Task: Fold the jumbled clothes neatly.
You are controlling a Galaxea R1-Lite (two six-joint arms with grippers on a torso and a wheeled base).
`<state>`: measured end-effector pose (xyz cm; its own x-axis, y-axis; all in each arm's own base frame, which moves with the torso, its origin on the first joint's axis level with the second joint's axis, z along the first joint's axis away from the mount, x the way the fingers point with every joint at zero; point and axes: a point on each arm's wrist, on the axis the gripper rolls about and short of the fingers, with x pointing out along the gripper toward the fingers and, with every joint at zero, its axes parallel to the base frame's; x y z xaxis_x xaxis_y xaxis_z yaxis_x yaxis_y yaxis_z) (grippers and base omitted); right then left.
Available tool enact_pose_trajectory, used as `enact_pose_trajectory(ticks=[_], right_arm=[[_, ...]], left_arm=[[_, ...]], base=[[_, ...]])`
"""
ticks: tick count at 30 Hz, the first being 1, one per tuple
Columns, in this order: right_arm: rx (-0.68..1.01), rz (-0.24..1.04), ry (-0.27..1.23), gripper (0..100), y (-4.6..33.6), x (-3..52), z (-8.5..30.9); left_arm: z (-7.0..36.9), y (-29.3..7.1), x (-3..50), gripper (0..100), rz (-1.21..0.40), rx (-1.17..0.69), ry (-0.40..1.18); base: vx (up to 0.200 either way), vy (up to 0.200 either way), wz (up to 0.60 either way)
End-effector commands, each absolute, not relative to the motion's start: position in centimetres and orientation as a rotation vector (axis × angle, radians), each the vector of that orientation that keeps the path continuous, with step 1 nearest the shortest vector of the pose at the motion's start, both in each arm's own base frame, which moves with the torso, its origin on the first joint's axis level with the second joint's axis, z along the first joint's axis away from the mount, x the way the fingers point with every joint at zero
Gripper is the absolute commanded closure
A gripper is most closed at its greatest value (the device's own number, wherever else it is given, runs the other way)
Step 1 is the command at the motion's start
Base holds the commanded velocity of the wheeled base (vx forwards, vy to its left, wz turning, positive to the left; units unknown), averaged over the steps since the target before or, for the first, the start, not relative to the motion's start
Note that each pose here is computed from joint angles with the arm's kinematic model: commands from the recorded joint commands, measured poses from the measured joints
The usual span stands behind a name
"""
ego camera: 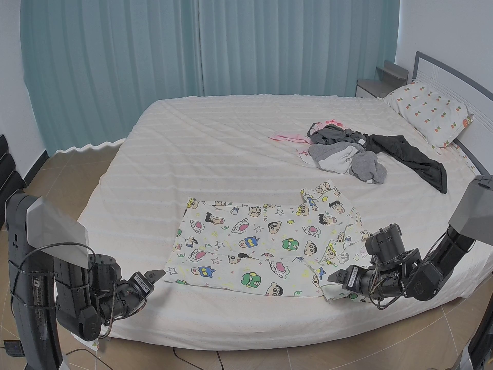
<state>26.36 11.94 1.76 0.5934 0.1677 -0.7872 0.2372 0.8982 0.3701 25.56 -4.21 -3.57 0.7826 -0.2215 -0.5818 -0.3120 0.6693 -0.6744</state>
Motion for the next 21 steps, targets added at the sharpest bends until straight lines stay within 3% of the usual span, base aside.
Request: enact_pose_trajectory(ticks=[1, 10, 17, 21], right_arm=[[0.467, -0.031, 0.938, 0, 11.7, 26.1, 2.2], [0.412, -0.042, 0.909, 0, 9.3, 26.2, 3.0], [0.280, -0.021, 0.984, 0, 6.0, 25.6, 1.5], [0.161, 0.052, 1.010, 0, 4.1, 24.3, 1.4]], left_arm=[[-3.5, -4.2, 25.7, 0, 0.049, -0.857, 0.678], [-3.5, -4.2, 25.7, 0, 0.048, -0.855, 0.677], [-3.5, -4.2, 25.7, 0, 0.049, -0.855, 0.679], [-3.5, -4.3, 25.6, 0, 0.048, -0.855, 0.680]], base=[[0.000, 0.000, 0.00], [0.000, 0.000, 0.00], [0.000, 0.000, 0.00], [0.000, 0.000, 0.00]])
